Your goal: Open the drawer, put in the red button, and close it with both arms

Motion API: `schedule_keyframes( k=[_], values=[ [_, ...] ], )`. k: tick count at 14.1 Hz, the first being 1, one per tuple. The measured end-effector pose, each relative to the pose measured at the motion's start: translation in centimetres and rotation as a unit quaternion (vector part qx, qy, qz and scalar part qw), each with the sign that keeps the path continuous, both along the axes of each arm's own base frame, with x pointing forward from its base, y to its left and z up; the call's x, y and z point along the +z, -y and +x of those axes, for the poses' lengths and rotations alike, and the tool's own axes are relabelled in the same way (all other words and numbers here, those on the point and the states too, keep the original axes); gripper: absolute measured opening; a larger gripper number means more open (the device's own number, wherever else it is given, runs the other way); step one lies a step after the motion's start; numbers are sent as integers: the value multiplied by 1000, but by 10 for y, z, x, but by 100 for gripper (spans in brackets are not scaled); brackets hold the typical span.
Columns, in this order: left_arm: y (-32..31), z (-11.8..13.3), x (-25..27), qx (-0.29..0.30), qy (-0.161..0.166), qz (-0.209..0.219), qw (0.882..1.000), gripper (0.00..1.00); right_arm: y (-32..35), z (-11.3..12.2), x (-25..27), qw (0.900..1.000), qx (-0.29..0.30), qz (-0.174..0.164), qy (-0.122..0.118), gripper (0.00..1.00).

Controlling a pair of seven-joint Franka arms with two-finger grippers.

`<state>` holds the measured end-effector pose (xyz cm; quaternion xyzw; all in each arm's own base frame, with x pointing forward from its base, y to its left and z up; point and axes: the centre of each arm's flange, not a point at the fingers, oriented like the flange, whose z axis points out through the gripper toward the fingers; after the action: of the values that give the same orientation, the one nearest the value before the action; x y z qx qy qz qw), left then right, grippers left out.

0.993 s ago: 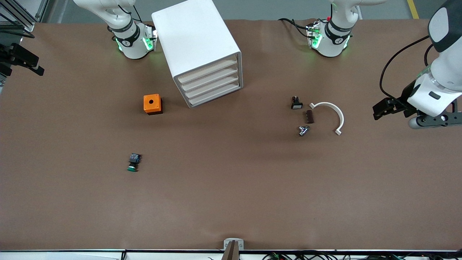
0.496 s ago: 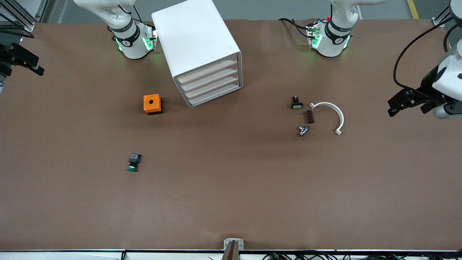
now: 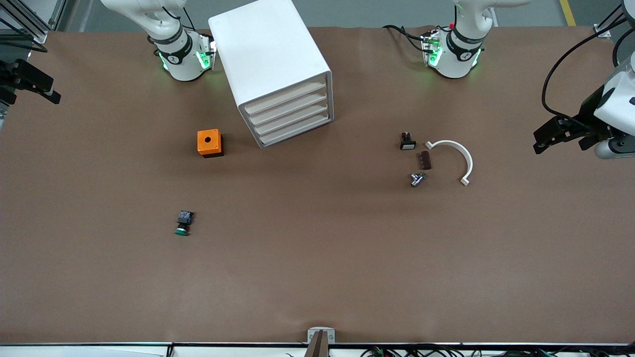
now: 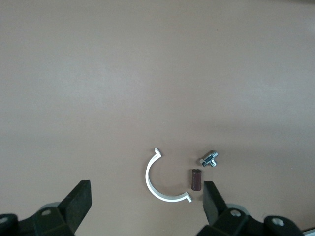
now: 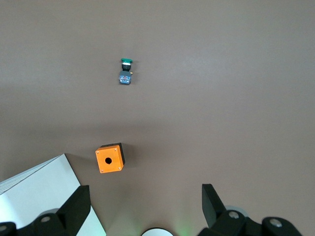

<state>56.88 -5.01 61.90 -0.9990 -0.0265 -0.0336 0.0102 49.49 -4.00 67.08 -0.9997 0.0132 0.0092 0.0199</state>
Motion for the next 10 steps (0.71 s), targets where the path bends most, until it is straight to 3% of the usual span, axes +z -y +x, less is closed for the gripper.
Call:
schedule_keyframes(
  k=[10],
  values=[
    [-1, -4, 0, -6, -18, 2, 1000, 100, 0, 0, 0, 1000, 2, -13, 1, 100]
  ],
)
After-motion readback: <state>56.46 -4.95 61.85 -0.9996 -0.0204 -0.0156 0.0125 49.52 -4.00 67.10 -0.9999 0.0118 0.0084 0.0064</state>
